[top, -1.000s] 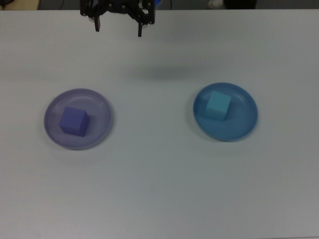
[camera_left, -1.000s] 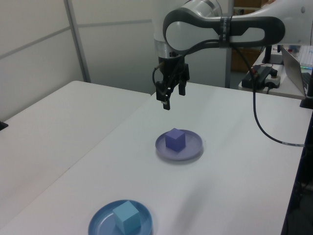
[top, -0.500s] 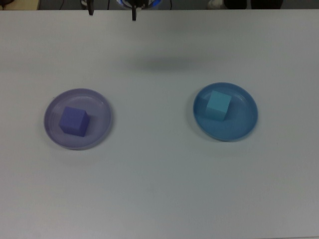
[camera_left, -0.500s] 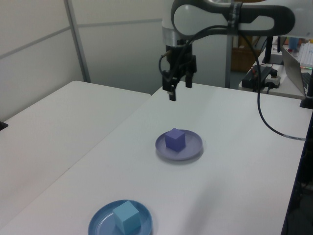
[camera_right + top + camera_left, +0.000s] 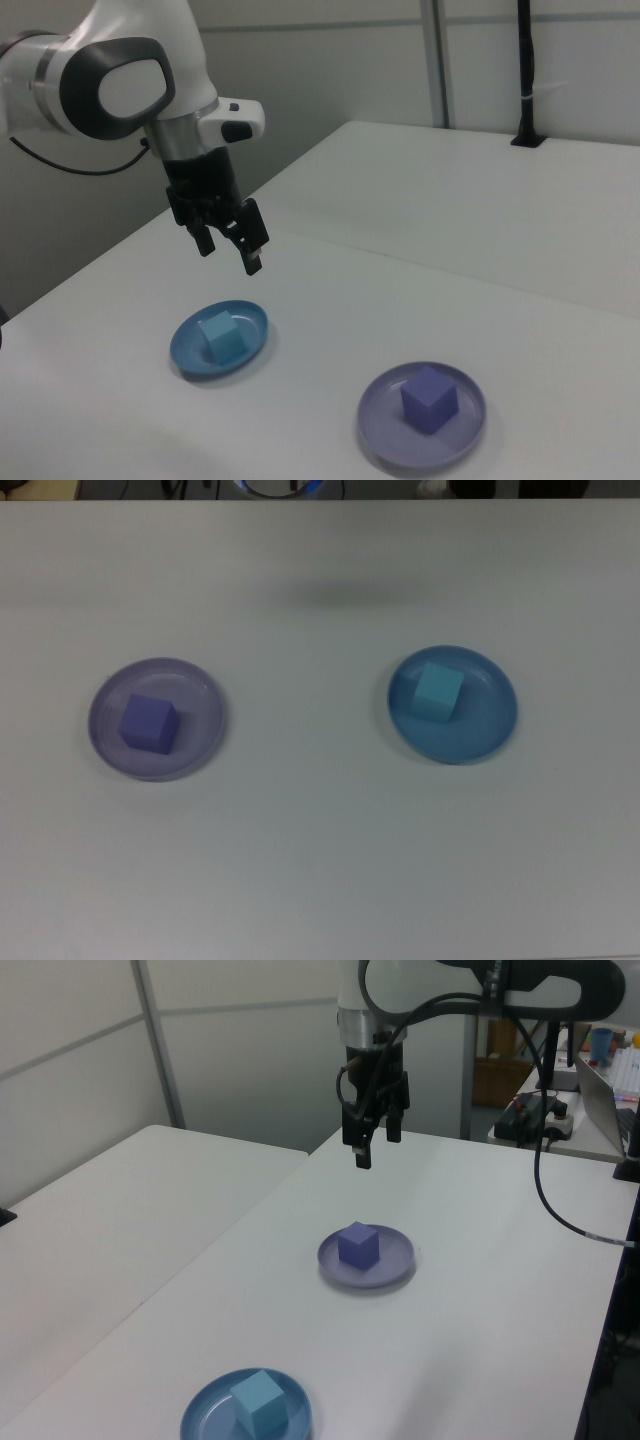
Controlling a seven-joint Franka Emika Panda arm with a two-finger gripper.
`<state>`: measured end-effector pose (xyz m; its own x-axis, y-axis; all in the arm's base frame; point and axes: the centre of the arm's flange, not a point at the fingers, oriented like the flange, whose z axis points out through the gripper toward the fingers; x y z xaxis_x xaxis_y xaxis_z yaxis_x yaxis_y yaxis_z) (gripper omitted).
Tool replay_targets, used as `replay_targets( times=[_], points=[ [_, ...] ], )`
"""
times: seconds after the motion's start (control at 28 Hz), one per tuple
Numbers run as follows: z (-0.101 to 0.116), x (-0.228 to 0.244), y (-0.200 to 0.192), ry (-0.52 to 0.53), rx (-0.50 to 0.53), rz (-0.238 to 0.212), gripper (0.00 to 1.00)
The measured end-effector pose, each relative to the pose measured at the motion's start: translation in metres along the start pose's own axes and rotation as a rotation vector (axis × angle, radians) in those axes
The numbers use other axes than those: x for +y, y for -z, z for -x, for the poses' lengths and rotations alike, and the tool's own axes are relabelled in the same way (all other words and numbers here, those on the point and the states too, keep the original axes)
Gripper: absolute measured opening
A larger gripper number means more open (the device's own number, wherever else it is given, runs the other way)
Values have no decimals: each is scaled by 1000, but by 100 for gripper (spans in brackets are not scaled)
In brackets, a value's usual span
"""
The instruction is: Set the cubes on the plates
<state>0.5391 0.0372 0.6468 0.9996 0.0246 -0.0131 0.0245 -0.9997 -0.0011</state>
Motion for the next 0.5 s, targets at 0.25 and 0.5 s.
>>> replay_targets(
  times=[0.25, 0.5],
  points=[
    [-1, -11, -1, 21, 1, -1, 100],
    [-2, 0, -2, 2, 4, -2, 100]
  ],
)
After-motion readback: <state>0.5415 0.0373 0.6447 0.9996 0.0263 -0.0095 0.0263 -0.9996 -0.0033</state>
